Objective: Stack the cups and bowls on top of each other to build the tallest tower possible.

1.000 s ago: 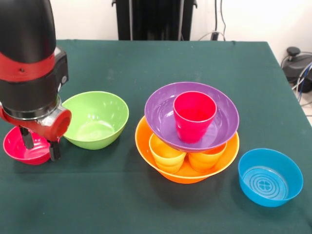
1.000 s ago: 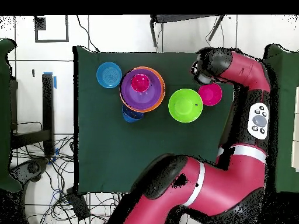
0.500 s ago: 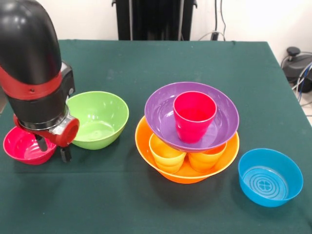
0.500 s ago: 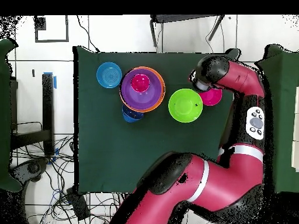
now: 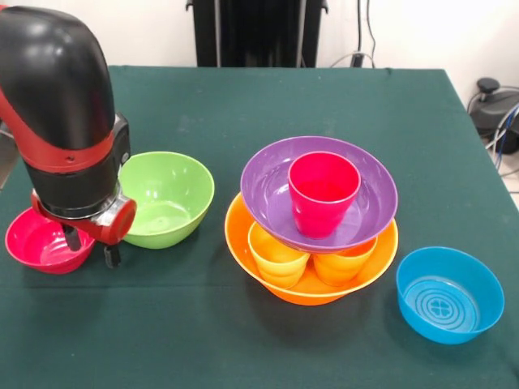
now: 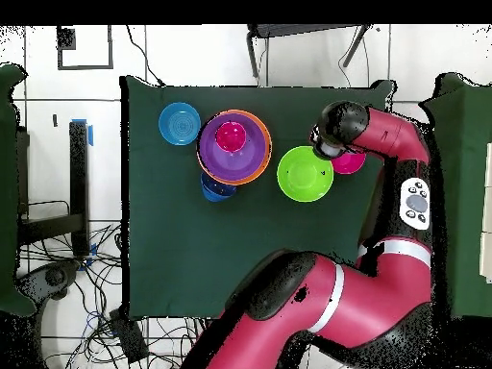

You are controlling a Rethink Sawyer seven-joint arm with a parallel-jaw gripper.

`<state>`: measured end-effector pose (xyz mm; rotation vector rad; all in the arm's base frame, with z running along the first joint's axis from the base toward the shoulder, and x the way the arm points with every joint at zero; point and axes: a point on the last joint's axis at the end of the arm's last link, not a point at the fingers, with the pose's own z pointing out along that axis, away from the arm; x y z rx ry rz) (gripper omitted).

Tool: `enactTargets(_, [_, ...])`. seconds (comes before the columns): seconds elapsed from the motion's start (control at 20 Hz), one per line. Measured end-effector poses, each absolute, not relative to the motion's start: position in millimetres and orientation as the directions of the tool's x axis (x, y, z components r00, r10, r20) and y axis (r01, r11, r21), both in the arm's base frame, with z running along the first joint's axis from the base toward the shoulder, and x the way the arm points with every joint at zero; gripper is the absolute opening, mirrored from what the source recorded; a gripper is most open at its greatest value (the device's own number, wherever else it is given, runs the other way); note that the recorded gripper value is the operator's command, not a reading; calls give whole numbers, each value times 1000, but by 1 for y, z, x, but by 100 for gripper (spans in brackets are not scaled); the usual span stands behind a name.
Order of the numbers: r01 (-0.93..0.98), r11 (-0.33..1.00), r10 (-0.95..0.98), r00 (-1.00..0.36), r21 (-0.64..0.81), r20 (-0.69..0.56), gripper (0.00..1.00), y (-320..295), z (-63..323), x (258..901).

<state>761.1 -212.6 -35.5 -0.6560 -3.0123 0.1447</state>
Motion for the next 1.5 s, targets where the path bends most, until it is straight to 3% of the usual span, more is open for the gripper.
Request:
enactTargets(0.45, [375,917,370,-927,-135,-59,100,-220,-53,753])
enactTargets(0.95, [377,916,371,-926,-135,-69,100,-230,-59,723])
enactTargets(1.0, [379,916,373,-925,-133,-70,0,-232,-59,715])
enactTargets(1.5, [410,905,396,-910,-115,-126,0,-256,-35,720])
